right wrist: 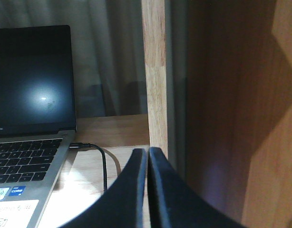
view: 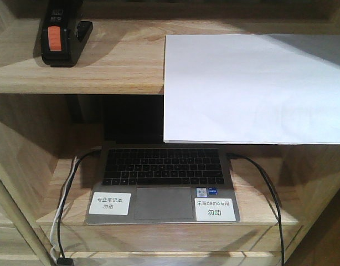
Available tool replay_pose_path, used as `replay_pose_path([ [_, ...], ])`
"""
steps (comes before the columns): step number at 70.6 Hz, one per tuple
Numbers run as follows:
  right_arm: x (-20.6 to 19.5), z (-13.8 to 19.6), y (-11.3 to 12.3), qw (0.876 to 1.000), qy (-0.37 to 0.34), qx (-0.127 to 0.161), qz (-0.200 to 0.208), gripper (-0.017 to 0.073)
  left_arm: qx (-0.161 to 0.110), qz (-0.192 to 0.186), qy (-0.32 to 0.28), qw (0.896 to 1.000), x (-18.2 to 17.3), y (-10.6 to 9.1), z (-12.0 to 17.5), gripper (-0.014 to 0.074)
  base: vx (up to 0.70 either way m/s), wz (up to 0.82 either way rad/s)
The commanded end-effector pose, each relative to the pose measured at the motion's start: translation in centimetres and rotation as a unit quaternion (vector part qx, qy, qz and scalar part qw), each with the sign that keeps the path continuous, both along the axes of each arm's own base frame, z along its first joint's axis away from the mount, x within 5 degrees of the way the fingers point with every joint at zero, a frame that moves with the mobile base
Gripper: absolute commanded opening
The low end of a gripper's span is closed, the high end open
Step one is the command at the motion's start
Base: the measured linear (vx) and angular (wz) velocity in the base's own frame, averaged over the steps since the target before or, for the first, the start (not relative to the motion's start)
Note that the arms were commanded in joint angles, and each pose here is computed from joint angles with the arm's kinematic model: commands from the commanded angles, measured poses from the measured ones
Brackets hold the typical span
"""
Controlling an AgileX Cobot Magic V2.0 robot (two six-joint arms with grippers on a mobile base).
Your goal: Grab stapler and paper to desk for stapling
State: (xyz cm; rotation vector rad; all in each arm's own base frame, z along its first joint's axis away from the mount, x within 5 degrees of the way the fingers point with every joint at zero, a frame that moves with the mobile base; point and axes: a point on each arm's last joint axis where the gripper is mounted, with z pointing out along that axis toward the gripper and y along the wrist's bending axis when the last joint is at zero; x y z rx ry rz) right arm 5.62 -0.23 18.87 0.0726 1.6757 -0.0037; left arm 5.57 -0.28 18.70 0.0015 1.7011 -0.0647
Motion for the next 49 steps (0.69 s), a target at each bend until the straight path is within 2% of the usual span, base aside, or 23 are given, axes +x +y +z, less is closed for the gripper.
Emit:
replay_pose_path([
  [1, -0.01, 0.63, -0.08, 0.999, -0.042, -0.007, -0.005, -0.0006, -0.006, 0.000, -0.041, 0.999, -0.03, 0.01, 0.50, 0.0001, 0.00, 0.00],
  [49, -0.01, 0.63, -0.08, 0.999, -0.042, -0.007, -0.005, -0.0006, -0.006, 0.000, -0.040, 0.999, -0.01, 0.01, 0.48, 0.0001, 0.00, 0.00],
])
